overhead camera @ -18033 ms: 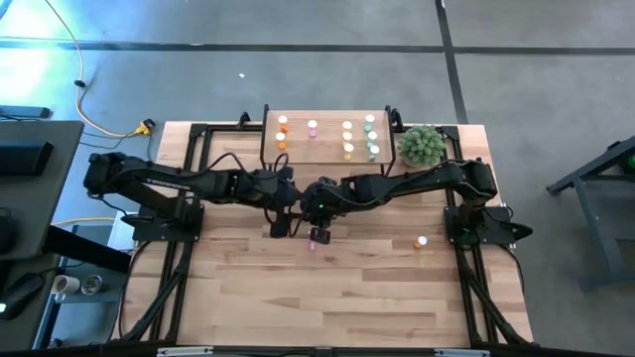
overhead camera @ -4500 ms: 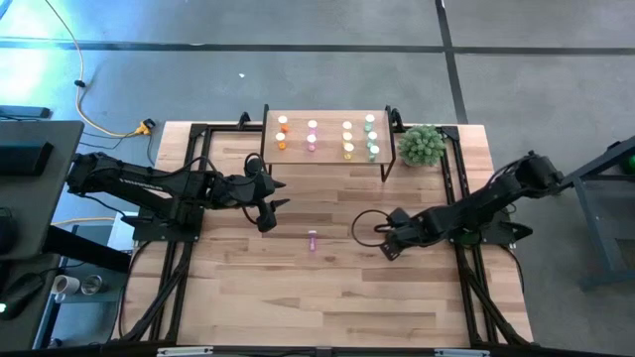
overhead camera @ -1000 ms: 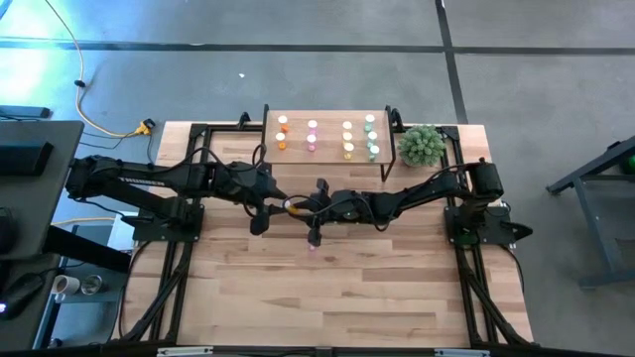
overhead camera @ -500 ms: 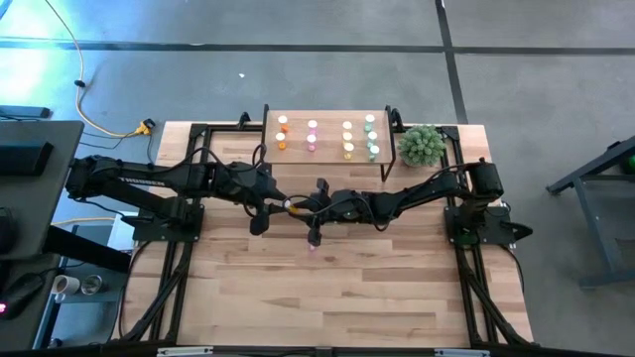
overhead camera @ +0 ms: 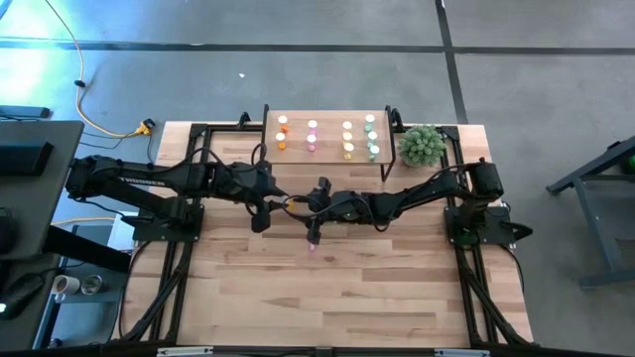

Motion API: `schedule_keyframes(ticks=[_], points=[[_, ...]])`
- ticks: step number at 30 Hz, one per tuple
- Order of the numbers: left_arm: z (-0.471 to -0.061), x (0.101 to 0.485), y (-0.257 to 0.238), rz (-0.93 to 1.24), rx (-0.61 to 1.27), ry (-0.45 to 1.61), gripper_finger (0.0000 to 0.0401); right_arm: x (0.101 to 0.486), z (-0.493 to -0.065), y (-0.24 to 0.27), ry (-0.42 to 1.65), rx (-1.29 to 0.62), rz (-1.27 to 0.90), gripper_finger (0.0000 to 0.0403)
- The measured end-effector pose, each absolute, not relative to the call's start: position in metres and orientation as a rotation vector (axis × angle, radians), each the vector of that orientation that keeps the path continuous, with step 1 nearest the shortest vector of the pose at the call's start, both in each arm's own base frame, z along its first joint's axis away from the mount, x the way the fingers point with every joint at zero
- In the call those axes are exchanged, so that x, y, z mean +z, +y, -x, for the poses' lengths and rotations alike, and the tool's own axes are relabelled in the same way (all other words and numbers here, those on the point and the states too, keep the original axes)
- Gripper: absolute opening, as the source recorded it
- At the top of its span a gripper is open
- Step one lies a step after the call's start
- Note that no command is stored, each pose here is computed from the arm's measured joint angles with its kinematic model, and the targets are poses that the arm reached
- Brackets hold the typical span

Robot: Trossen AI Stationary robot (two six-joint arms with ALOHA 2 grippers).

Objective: Pick and place medicine bottles onto shelf by color
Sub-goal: Put the orange pill bottle on the shelf aligned with the other orange pill bottles

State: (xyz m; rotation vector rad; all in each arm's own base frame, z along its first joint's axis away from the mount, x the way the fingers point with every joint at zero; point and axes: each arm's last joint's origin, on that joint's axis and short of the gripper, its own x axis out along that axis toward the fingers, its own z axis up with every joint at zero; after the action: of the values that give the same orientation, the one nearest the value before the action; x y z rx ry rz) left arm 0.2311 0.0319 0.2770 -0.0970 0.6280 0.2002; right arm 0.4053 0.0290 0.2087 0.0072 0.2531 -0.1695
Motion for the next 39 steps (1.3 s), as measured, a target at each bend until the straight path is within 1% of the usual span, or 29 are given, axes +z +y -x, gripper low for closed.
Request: schedule_keyframes(ticks=[5, 10, 14, 24, 31, 39], points=[[-0.228, 0.281, 0.033, 0.085, 0.237, 0.672, 0.0118, 0.209, -0.406, 0.022, 0.255, -0.194, -0.003, 0.0219], [-0.227, 0.29, 0.033, 0.06, 0.236, 0.687, 0.0118, 0.208, -0.406, 0.016, 0.256, -0.209, -0.005, 0.0222], [-0.224, 0.3, 0.038, 0.055, 0.282, 0.711, 0.0118, 0.214, -0.402, 0.013, 0.284, -0.218, 0.001, 0.0223], [-0.211, 0.33, 0.071, 0.074, 0.436, 0.715, 0.0118, 0.233, -0.386, 0.009, 0.355, -0.295, 0.028, 0.0223], [-0.194, 0.351, 0.098, 0.104, 0.565, 0.708, 0.0117, 0.233, -0.386, 0.002, 0.351, -0.324, -0.003, 0.0223], [-0.186, 0.355, 0.117, 0.174, 0.606, 0.689, 0.0117, 0.233, -0.385, 0.0, 0.353, -0.332, -0.018, 0.0223]])
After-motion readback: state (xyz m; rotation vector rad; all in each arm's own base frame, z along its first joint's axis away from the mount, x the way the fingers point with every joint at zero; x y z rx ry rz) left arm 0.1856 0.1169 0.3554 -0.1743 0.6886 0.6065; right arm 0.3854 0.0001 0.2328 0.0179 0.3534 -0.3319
